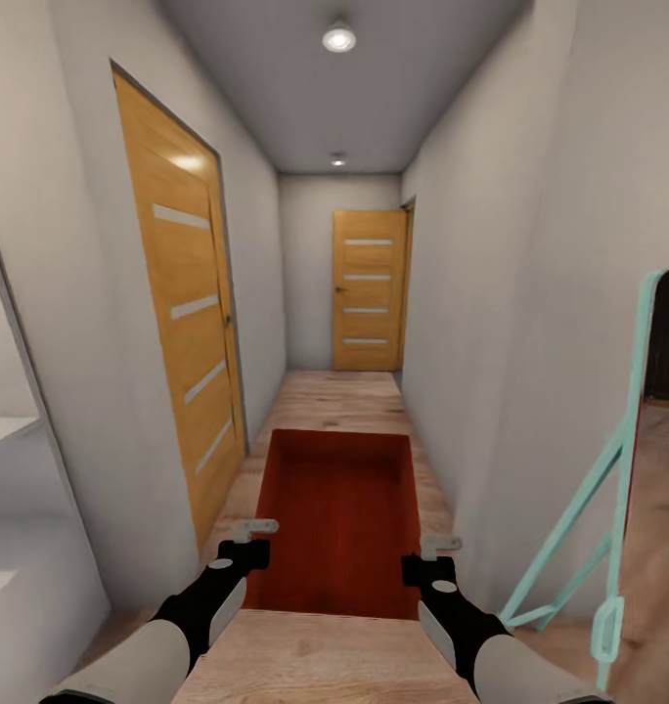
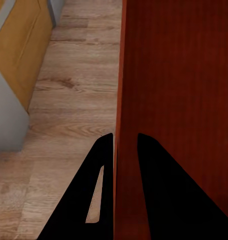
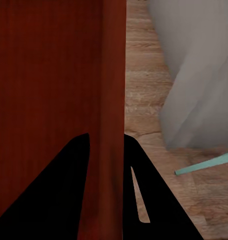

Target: Move the two storage containers from the living room to the garage. In the garage, place one container on the floor and stack the other container on top of it (either order is fine).

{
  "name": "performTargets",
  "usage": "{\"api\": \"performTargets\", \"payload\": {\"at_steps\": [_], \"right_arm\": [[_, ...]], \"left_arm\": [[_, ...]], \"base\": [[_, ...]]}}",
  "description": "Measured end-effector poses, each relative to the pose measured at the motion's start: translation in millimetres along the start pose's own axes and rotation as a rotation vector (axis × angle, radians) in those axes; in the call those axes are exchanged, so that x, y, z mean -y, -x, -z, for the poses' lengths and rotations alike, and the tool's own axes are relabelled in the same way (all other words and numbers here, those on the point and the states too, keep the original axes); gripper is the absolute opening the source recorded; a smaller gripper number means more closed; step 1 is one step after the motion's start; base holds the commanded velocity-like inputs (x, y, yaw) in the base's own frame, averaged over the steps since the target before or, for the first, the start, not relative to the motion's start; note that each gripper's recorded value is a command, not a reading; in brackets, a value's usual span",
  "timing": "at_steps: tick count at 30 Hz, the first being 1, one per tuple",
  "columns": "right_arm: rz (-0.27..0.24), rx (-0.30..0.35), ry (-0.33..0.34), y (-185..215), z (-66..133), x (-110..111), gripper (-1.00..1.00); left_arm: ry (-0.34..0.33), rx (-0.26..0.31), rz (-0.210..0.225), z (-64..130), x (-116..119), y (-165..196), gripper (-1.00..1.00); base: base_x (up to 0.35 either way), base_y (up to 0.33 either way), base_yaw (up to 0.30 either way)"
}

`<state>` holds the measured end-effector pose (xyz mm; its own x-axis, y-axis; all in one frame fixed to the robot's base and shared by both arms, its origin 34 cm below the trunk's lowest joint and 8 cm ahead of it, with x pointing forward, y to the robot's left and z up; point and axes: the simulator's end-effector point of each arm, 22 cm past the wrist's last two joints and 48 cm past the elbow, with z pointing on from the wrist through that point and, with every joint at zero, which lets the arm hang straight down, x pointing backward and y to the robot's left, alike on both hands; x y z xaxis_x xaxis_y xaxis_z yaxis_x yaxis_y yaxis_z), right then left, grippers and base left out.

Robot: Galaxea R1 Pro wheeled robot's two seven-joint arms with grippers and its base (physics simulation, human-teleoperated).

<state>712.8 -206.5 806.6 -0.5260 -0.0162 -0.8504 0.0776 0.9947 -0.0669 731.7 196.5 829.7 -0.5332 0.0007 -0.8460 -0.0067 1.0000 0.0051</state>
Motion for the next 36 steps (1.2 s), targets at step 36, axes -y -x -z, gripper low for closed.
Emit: {"api": "performTargets", "payload": {"at_steps": [36], "right_arm": [[0.001, 0.000, 0.000, 0.1, 0.0, 0.0, -1.00]], "left_arm": [[0.000, 0.000, 0.001, 0.0, 0.0, -0.4, -1.00]], "base": [[0.322, 0.034, -0.001]]}}
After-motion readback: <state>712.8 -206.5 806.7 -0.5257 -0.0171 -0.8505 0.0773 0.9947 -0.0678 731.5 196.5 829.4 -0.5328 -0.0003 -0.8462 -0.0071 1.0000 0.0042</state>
